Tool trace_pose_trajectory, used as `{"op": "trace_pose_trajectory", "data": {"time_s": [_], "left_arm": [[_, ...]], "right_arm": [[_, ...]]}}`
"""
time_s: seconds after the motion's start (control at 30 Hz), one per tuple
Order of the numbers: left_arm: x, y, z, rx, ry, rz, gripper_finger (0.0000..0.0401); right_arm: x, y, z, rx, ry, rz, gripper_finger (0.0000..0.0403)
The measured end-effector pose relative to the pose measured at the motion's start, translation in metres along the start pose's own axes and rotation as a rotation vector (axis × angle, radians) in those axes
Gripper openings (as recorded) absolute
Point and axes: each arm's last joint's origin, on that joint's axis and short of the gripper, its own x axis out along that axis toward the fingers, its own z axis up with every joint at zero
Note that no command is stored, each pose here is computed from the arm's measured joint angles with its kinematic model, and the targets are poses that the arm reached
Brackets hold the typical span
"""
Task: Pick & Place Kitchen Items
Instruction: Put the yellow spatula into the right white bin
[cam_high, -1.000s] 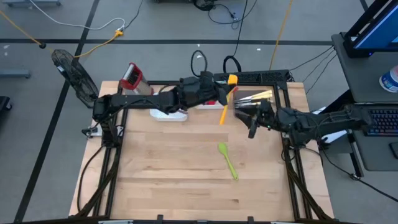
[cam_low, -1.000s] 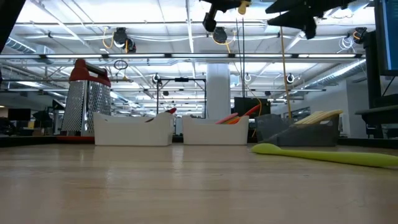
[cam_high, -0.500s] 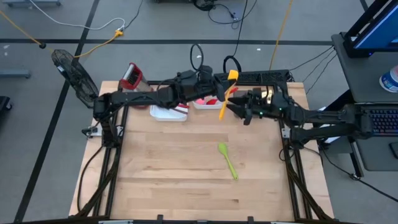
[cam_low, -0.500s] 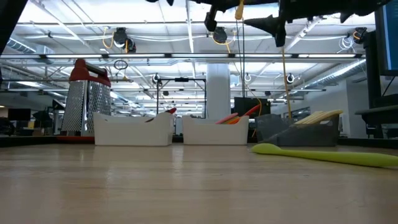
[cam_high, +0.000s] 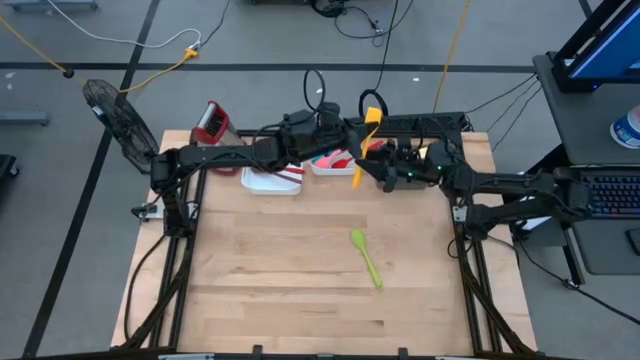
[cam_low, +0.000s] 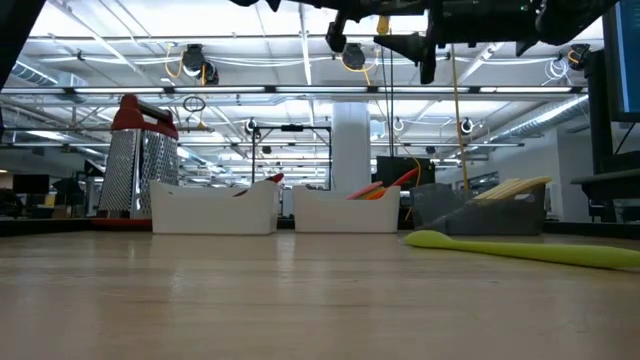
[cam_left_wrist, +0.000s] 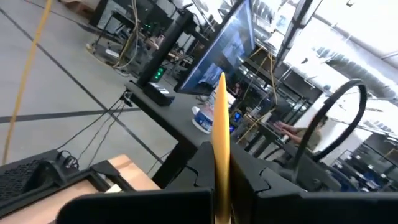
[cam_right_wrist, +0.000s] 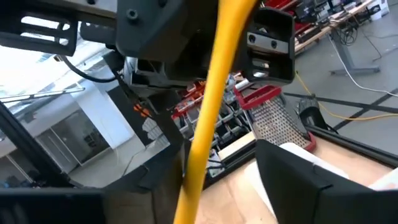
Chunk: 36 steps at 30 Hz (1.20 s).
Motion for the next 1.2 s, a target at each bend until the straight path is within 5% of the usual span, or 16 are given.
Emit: {"op": "trace_pose_trajectory", "data": {"time_s": [0.33, 0.5, 0.77, 1.03, 1.2], "left_arm": [[0.002, 0.011, 0.005, 0.011, -0.009, 0.033, 0.0008], [0.002, 0.016, 0.007, 0.075, 0.002, 0.043, 0.0013], [0.002, 0.031, 0.008, 0.197, 0.057, 0.129, 0.0106], [-0.004, 0.058, -0.001, 0.5, 0.222, 0.413, 0.0173], [-0.013, 0.07, -0.011, 0.589, 0.371, 0.556, 0.0191]], "right_arm": [[0.002, -0.012, 0.004, -0.048, -0.001, 0.013, 0.0023], [0.001, -0.02, 0.006, -0.053, 0.021, 0.007, 0.0022], [-0.005, -0.038, 0.008, -0.048, 0.085, -0.067, 0.0019], [-0.015, -0.062, 0.005, -0.009, 0.186, -0.224, 0.0017], [-0.024, -0.077, 0.001, 0.041, 0.285, -0.309, 0.0017]]}}
